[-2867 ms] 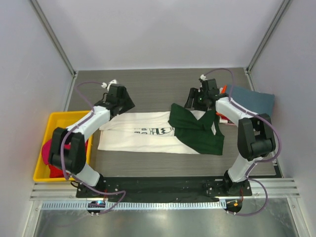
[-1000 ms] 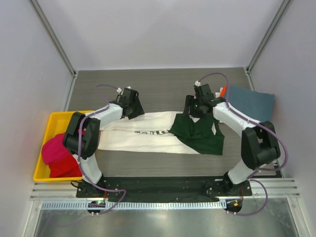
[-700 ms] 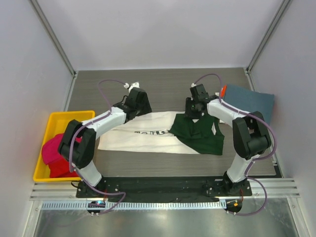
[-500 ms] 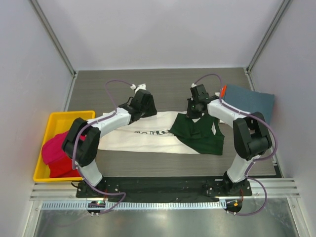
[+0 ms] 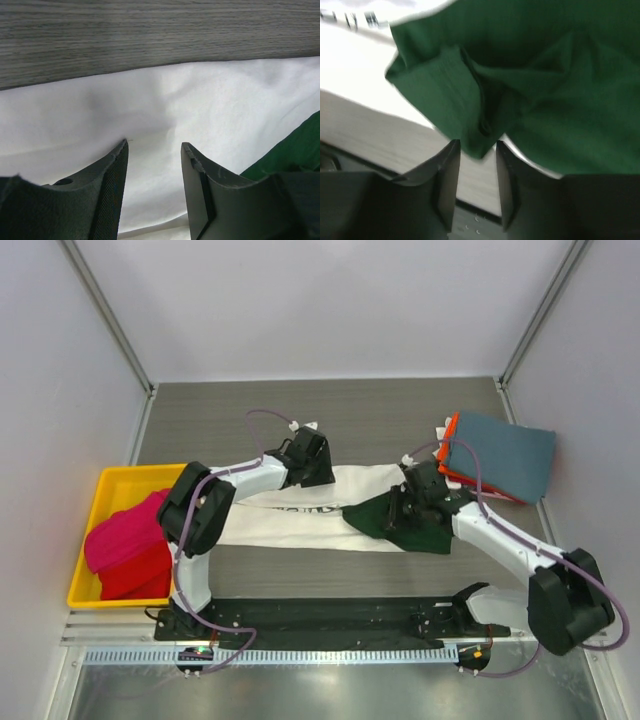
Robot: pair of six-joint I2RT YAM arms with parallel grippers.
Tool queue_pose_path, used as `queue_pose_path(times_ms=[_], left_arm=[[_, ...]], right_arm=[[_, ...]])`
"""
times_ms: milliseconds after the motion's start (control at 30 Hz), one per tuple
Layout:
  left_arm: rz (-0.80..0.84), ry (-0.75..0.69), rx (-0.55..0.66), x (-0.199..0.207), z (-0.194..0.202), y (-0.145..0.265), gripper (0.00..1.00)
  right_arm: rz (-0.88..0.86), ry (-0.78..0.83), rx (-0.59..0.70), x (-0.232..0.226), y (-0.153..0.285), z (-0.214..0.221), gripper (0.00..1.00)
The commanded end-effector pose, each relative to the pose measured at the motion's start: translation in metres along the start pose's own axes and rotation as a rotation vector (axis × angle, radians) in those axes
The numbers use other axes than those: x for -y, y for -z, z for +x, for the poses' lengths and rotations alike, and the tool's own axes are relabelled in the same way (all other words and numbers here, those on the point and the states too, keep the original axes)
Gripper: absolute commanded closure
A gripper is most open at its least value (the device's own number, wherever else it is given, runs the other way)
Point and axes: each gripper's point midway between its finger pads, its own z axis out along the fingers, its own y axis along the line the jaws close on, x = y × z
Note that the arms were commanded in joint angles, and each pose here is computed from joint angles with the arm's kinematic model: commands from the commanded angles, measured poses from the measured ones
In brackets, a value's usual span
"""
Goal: Fold and stack the t-shirts
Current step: Fold the tshirt
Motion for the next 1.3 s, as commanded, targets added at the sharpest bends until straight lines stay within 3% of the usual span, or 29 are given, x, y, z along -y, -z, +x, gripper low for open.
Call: queue_pose_path(times_ms=[0,100,200,367,533,700,933,1267], left_arm=[[0.051,-0.001,0.045,0.017,-0.020,0.011,0.53],[0.083,-0.023,0.070,0.024,-0.025,0.018,0.52],[0.139,-0.058,0.114,0.038,-0.030,0.033,0.52],[0.239,-0.132,0.151,0.058,-0.022,0.062,0.51],[0.417,-0.228,0.206,0.085,-0.014,0.097,0.42],[0.534,-0.403,0.124,0.122,0.023,0.098,0.37],[0.474,-0.561,0.009,0.146,0.058,0.069,0.39],[0.424,-0.590,-0.039,0.140,0.072,0.058,0.44]], right_arm=[[-0.059,-0.061,-0.004,-0.008,0.021,0.019,0.55],[-0.063,-0.057,0.012,-0.008,0.037,0.022,0.39],[-0.015,-0.033,0.098,-0.006,0.052,0.001,0.35],[0.104,-0.002,0.217,-0.002,0.060,-0.048,0.35],[0.204,0.102,0.226,0.006,0.051,-0.074,0.50],[0.227,0.074,0.231,0.021,0.047,-0.085,0.51],[0.147,-0.029,0.270,0.035,0.060,-0.085,0.50],[0.112,-0.058,0.265,0.039,0.062,-0.078,0.50]])
